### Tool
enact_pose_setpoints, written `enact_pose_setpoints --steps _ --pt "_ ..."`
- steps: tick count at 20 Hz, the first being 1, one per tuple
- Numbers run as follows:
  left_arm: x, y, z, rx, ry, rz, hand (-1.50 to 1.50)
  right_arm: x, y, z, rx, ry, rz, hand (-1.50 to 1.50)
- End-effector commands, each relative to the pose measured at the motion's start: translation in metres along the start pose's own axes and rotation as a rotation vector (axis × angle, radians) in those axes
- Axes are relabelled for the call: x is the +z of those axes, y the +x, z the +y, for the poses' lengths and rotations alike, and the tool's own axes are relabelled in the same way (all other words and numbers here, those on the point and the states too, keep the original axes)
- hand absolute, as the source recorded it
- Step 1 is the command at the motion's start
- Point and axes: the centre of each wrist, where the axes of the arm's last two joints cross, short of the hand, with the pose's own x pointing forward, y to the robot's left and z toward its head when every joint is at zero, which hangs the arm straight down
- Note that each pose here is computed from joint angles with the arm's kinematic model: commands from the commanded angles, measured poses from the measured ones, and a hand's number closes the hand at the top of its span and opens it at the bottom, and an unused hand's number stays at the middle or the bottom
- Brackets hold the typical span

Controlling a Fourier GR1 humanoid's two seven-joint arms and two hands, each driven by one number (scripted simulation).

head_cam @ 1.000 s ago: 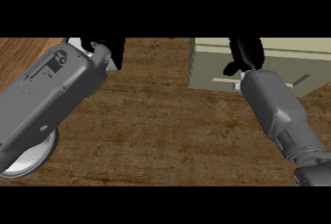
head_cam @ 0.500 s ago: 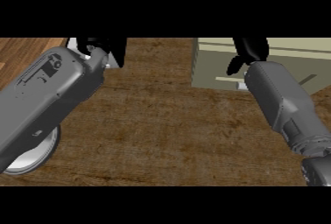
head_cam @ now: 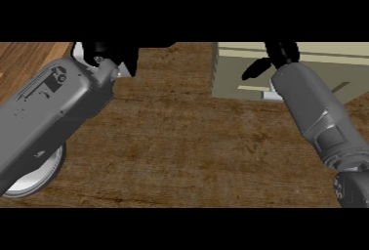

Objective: Pick up the can, place it into the drawer and close the drawer

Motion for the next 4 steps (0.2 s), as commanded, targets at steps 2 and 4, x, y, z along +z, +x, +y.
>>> enact_pose_setpoints --steps 2,4 --pt "0.004 0.004 0.005 0.006 -0.004 -0.004 -1.5 -0.017 0.024 -0.012 -0.271 -0.092 0.0 -1.5" --pt "0.003 0.0 -0.002 0.002 0.01 -0.005 -1.5 -0.024 0.024 -0.028 -0.291 -0.109 -0.017 -1.5"
